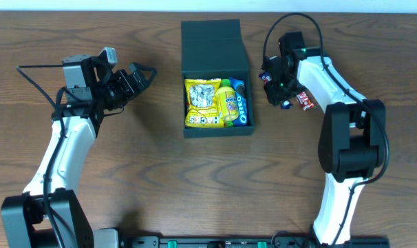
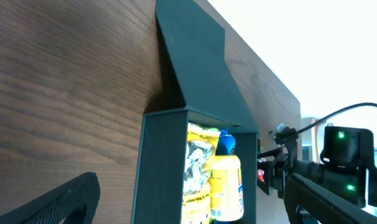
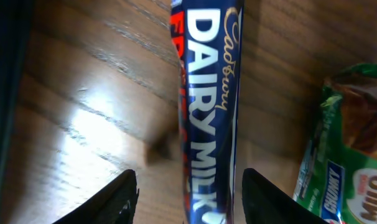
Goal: Pack container
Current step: 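Grasp the Dairy Milk bar with the right gripper, then insert the Dairy Milk bar into the box's right edge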
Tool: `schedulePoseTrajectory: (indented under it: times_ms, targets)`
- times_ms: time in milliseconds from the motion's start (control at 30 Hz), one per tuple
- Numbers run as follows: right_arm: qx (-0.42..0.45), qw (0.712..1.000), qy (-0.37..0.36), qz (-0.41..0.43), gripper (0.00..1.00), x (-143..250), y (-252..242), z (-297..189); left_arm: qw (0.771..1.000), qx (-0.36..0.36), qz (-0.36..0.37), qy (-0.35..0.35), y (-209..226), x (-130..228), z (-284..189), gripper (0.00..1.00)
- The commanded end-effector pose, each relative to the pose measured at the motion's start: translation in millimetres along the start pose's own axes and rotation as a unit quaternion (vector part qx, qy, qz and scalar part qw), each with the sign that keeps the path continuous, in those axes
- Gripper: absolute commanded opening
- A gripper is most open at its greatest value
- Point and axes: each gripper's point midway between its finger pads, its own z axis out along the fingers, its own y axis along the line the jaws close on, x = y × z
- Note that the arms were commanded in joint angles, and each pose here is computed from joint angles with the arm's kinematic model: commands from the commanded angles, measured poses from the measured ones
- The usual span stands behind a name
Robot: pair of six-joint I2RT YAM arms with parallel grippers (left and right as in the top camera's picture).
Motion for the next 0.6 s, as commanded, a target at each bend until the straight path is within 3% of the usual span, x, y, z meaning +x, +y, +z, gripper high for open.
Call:
schedulePoseTrajectory:
  times_ms: [0,367,567]
  targets:
    - [0.003,1.000,0.014,-0.011,0.51,7.3,2.2,9.7,1.000,0.014,0.024,-0.007,-14.0,-6.4,-6.6,0.96]
    - [0.002,1.000,0.018,0.026,0.17,12.1,3.9,13.9,0.997,0.007,0.079,-0.008,-23.5,-7.7,-14.7,0.96]
    - [-0.003,0.998,-0.023,0.060,0.12,-19.6,0.3,-23.7,0.982,-0.121,0.145,0.007,-5.4,-10.9,-28.3,0.96]
